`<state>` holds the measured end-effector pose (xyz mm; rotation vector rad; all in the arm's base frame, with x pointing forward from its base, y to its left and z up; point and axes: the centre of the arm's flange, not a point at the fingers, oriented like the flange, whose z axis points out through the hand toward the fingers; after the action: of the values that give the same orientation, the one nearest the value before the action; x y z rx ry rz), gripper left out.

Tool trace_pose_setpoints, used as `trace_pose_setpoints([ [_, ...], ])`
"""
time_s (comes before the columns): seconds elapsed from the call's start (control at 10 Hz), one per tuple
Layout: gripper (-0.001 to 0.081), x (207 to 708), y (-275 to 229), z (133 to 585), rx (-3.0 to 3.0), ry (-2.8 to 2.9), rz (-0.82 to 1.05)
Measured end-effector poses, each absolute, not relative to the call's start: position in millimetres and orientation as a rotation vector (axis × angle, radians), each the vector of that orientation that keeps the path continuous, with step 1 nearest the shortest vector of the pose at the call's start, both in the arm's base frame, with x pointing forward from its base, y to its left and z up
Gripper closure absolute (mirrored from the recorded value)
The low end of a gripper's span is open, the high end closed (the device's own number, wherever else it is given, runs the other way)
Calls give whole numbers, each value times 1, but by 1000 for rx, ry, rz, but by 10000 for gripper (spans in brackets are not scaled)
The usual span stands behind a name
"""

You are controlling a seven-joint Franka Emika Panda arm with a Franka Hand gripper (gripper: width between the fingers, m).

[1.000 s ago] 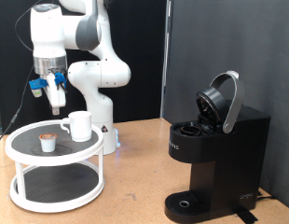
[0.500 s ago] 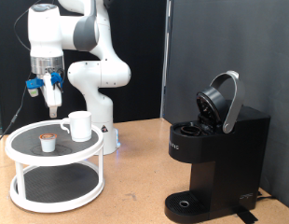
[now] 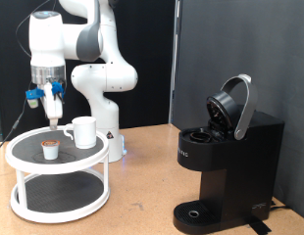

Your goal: Make a cup of coffee with the keurig machine

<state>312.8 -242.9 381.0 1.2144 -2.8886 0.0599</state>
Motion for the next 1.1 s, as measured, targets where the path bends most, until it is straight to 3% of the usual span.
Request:
trace_pose_setpoints([
  [1.1,72,318,-244,320,1234,-2856,125],
])
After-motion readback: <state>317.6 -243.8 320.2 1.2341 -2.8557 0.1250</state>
